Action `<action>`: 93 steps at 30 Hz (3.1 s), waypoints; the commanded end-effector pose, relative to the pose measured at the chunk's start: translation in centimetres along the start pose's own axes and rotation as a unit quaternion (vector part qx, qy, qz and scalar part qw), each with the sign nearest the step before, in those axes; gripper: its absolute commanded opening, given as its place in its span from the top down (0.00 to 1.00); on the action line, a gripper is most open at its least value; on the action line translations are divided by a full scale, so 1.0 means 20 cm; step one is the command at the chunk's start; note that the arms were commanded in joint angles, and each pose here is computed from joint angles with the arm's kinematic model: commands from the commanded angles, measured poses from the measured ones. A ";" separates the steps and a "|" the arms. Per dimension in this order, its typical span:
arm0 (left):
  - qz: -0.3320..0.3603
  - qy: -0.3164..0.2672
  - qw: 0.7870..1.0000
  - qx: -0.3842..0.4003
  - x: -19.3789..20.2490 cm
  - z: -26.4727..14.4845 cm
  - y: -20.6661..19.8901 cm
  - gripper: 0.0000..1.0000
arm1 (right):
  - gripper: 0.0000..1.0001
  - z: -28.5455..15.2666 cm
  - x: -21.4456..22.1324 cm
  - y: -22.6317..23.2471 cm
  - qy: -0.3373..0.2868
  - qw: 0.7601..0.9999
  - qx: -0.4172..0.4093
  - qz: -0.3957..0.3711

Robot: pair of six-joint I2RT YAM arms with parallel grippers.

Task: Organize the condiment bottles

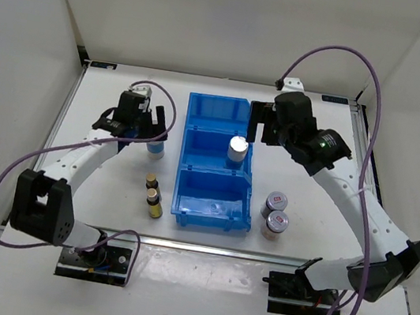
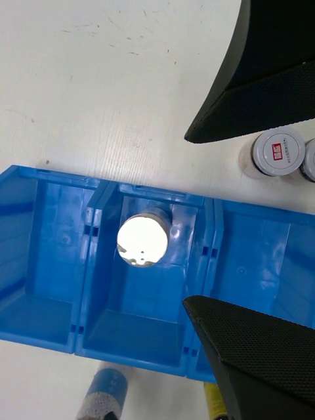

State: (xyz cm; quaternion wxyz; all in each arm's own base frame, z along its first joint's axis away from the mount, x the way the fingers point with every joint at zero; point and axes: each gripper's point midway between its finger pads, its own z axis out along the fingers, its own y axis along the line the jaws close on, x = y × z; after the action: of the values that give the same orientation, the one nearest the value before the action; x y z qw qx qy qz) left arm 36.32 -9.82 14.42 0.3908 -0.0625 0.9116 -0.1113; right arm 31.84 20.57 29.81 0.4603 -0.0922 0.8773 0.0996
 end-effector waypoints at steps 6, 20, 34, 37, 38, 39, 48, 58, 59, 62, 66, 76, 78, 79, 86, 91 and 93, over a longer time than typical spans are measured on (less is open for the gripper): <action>0.016 0.008 0.999 -0.033 -0.12 0.06 -0.01 0.00 | 0.00 -0.07 0.07 -0.07 -0.006 1.000 0.007 -0.025; 0.037 -0.024 0.997 -0.057 -0.29 -0.05 -0.08 0.77 | 0.00 -0.14 0.14 -0.16 -0.005 0.999 0.031 -0.037; 0.105 -0.108 0.982 0.114 -0.45 -0.55 -0.84 0.89 | 0.00 -0.51 0.31 -0.42 -0.011 0.996 0.088 -0.008; 0.105 -0.080 0.984 0.123 -0.36 -0.48 -0.91 0.89 | 0.00 -0.52 0.36 -0.45 -0.001 0.995 0.097 -0.013; 0.108 -0.064 0.984 0.130 -0.31 -0.45 -0.95 0.89 | 0.00 -0.51 0.39 -0.46 0.009 0.995 0.100 -0.013; 0.108 -0.064 0.984 0.130 -0.31 -0.43 -0.96 0.89 | 0.00 -0.51 0.41 -0.46 0.014 0.995 0.102 -0.015; 0.121 -0.013 0.986 0.112 -0.09 -0.10 -1.01 0.89 | 0.00 -0.50 0.42 -0.46 0.025 0.994 0.106 -0.016; 0.101 0.012 0.991 0.089 -0.02 0.06 -1.00 0.12 | 0.00 -0.50 0.47 -0.46 0.032 0.995 0.098 -0.016; 0.100 0.008 0.991 0.082 -0.03 0.06 -0.99 0.01 | 0.00 -0.49 0.48 -0.46 0.036 0.994 0.099 -0.018; 0.091 -0.027 0.994 0.053 -0.17 -0.04 -0.93 0.01 | 0.00 -0.50 0.49 -0.47 0.036 0.994 0.099 -0.018; 0.103 -0.103 0.989 0.008 -0.40 -0.36 -0.78 0.01 | 0.00 -0.51 0.50 -0.47 0.036 0.994 0.099 -0.018; 0.070 -0.040 0.996 0.049 -0.07 -0.80 -0.38 0.01 | 0.00 -0.47 0.57 -0.45 0.053 0.995 0.084 -0.017; 0.066 0.003 0.997 0.038 0.07 -0.78 -0.33 0.01 | 0.00 -0.46 0.61 -0.45 0.061 0.995 0.083 -0.010; 0.057 0.024 0.997 0.039 0.13 -0.79 -0.31 0.01 | 0.00 -0.45 0.65 -0.44 0.068 0.994 0.079 -0.005; 0.052 0.080 0.995 -0.001 0.33 -0.73 -0.19 0.01 | 0.00 -0.48 0.65 -0.43 0.062 0.996 0.067 0.004; 0.043 0.119 0.992 -0.016 0.40 -0.67 -0.17 0.01 | 0.00 -0.41 0.72 -0.43 0.100 0.992 0.081 -0.006; 0.040 0.126 0.991 -0.019 0.42 -0.66 -0.15 0.01 | 0.00 -0.38 0.73 -0.43 0.109 0.990 0.090 -0.011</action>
State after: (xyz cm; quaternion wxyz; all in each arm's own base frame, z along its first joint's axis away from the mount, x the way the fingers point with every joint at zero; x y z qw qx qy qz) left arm 21.68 -12.48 18.79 0.2961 -0.0086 0.9519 -0.0781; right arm 19.45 8.95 21.66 0.3770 -0.0766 0.9230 0.0097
